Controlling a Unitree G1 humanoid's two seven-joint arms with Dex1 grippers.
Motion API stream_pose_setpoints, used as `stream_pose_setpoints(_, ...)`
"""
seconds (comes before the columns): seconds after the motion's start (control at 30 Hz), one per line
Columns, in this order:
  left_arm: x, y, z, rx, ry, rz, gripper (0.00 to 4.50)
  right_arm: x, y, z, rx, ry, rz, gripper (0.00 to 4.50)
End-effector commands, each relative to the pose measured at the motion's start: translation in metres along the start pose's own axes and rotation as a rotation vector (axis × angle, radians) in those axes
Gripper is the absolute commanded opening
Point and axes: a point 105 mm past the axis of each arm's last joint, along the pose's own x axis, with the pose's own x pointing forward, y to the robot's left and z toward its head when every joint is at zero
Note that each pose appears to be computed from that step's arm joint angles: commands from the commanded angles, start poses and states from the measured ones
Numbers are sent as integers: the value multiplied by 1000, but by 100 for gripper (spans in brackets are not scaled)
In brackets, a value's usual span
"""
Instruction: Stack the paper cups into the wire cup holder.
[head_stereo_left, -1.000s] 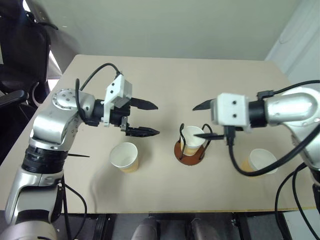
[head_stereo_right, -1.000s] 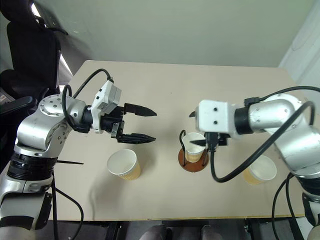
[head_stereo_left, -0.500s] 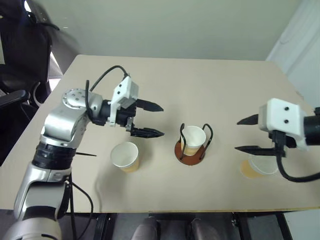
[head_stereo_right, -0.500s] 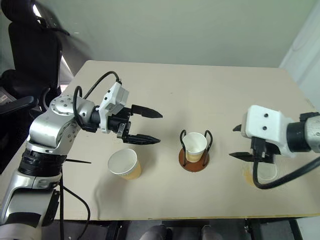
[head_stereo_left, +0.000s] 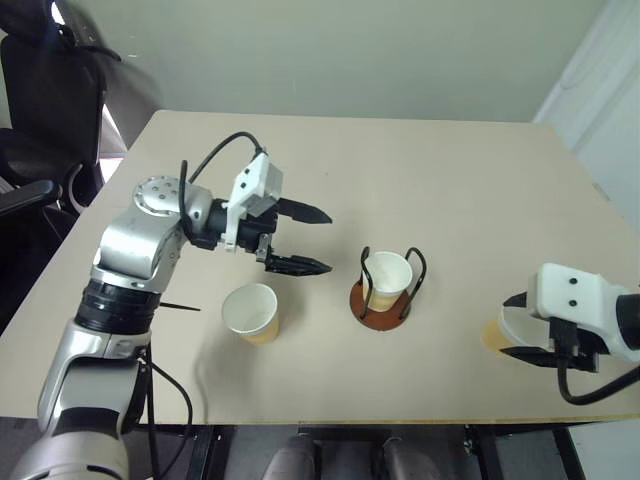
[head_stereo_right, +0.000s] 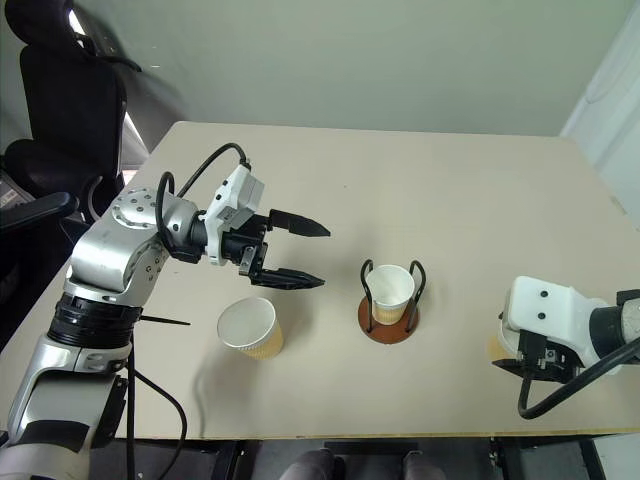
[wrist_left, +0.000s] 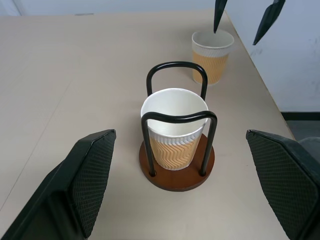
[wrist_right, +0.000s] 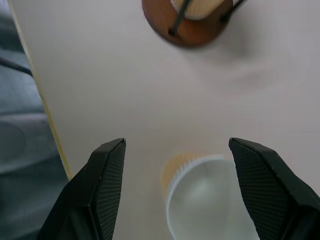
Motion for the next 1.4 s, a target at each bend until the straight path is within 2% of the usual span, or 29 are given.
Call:
stream_pose_setpoints(0.03, -4, -2, 12, 52, -9, -5, 450, -8, -7, -3, -33, 23, -55, 334)
stream_pose_setpoints(0.43, -6, -3, 13, 53, -7, 1, 450, 9, -5, -30, -30, 88, -17, 334)
stream_pose_setpoints(0.6, -6, -2, 13, 53, -6, 4, 450, 23, -1, -32, -42, 81, 17, 334)
stream_pose_setpoints(0.73, -6, -2, 13, 52, -6, 7, 450, 36, 2, -34, -57, 83, 41, 243)
stream_pose_setpoints(0.93, -7, -2, 12, 50, -4, 13, 450, 43, -1, -27, -84, 55, 40, 19)
stream_pose_setpoints(0.97, -7, -2, 12, 50, -4, 13, 450, 43, -3, -25, -90, 50, 34, 2)
stream_pose_setpoints(1.17, -8, -3, 13, 50, -1, 18, 450, 26, -21, 3, -164, -16, -29, 2)
stream_pose_setpoints(1.23, -8, -4, 13, 49, 0, 17, 450, 11, -34, 32, -233, -92, -78, 2)
stream_pose_setpoints(1.4, -8, -4, 13, 49, 1, 15, 450, -13, -51, 81, -346, -206, -146, 2)
